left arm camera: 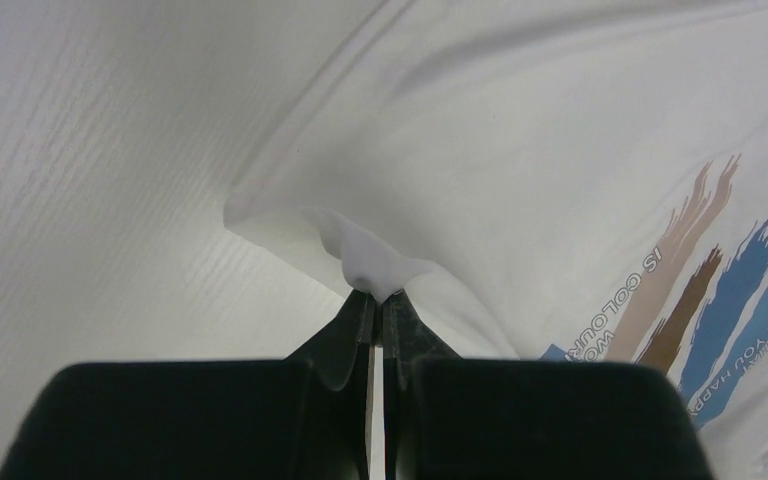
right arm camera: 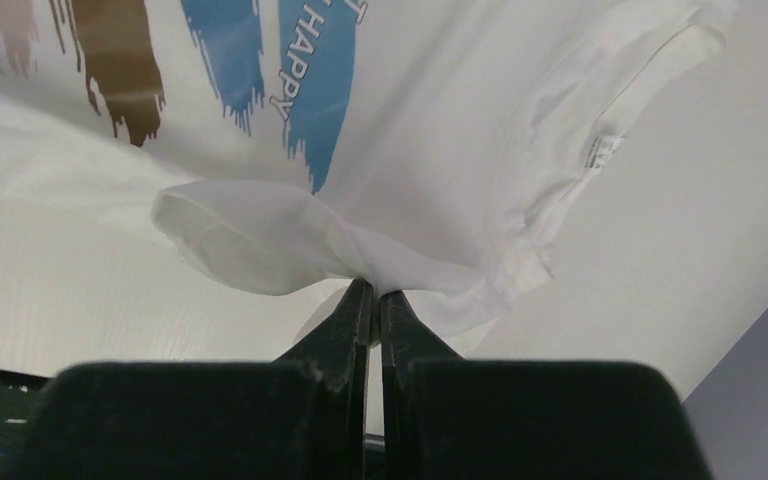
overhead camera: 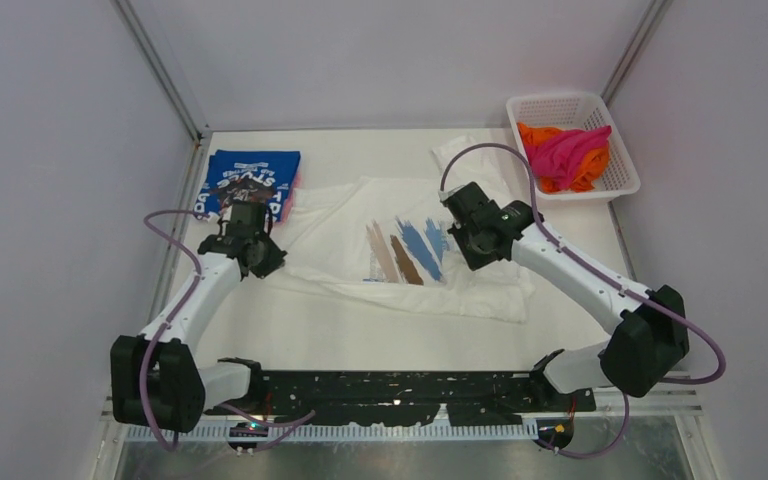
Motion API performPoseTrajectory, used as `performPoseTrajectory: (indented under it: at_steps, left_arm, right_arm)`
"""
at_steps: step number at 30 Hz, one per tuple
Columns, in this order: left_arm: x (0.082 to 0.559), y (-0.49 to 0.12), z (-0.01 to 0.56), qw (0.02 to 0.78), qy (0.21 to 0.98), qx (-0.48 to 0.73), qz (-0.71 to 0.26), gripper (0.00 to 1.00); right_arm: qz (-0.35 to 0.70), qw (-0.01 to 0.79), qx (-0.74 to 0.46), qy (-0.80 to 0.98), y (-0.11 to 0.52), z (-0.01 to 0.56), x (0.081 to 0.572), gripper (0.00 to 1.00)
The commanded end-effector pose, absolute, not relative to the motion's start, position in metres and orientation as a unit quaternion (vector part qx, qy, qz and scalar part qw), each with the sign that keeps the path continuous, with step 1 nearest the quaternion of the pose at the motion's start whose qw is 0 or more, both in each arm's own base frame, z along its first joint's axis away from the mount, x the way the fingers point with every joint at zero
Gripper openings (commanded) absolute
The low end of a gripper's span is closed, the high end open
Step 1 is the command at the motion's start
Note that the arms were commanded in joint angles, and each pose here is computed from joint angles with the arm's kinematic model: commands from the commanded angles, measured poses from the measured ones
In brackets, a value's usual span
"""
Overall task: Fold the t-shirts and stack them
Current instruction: Fold the flattened tshirt in 1/3 of the way
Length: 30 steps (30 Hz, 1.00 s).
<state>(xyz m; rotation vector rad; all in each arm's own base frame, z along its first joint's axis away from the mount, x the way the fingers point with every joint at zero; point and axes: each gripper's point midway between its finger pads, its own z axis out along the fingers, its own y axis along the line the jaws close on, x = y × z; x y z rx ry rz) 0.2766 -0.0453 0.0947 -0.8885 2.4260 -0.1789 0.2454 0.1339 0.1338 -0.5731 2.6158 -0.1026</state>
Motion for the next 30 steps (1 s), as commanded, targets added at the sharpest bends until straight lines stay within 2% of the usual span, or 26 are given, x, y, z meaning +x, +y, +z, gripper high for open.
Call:
performPoseTrajectory:
  at_steps: [1,10,18,20,21,22,23,24,25,26,27,28,30]
  left_arm:
    - [0.306,-0.037,0.115,0.316,0.887,-0.330,-0.068,0.00]
    - [0.333,-0.039,0.104,0.292,0.897,-0.325,-0.066,0.00]
    - [0.359,-0.037,0.094,0.273,0.902,-0.329,-0.058,0.01]
    - [0.366,-0.033,0.092,0.264,0.904,-0.332,-0.052,0.32]
    - [0.369,-0.030,0.095,0.262,0.904,-0.334,-0.050,0.49]
    - [0.371,-0.029,0.099,0.263,0.903,-0.335,-0.049,0.62]
    - [0.373,-0.028,0.105,0.268,0.902,-0.334,-0.049,0.74]
    - [0.375,-0.027,0.112,0.275,0.901,-0.332,-0.050,0.92]
    - [0.376,-0.026,0.119,0.283,0.899,-0.330,-0.052,0.99]
    - [0.376,-0.026,0.126,0.290,0.898,-0.328,-0.053,0.99]
    - [0.374,-0.025,0.132,0.296,0.896,-0.327,-0.054,1.00]
    - [0.372,-0.025,0.137,0.303,0.894,-0.324,-0.057,1.00]
    - [0.364,-0.026,0.144,0.311,0.893,-0.318,-0.063,1.00]
  right_arm:
    - [-0.076,0.277,-0.238,0.928,0.127,0.158,0.288,0.05]
    - [-0.106,0.299,-0.309,0.897,0.124,0.170,0.343,0.05]
    - [-0.138,0.276,-0.340,0.888,0.124,0.156,0.395,0.05]
    - [-0.158,0.277,-0.336,0.886,0.124,0.150,0.414,0.13]
    - [-0.165,0.280,-0.332,0.886,0.127,0.147,0.426,0.27]
    - [-0.182,0.284,-0.323,0.884,0.125,0.149,0.434,0.35]
    - [-0.188,0.297,-0.307,0.884,0.127,0.152,0.449,0.38]
    - [-0.204,0.307,-0.293,0.882,0.124,0.157,0.456,0.44]
    - [-0.209,0.330,-0.272,0.880,0.127,0.166,0.468,0.49]
    - [-0.232,0.341,-0.252,0.876,0.120,0.175,0.473,0.76]
    - [-0.250,0.361,-0.225,0.870,0.113,0.189,0.478,0.90]
    - [-0.256,0.369,-0.210,0.868,0.110,0.193,0.478,0.99]
    - [-0.261,0.400,-0.175,0.861,0.104,0.209,0.475,0.96]
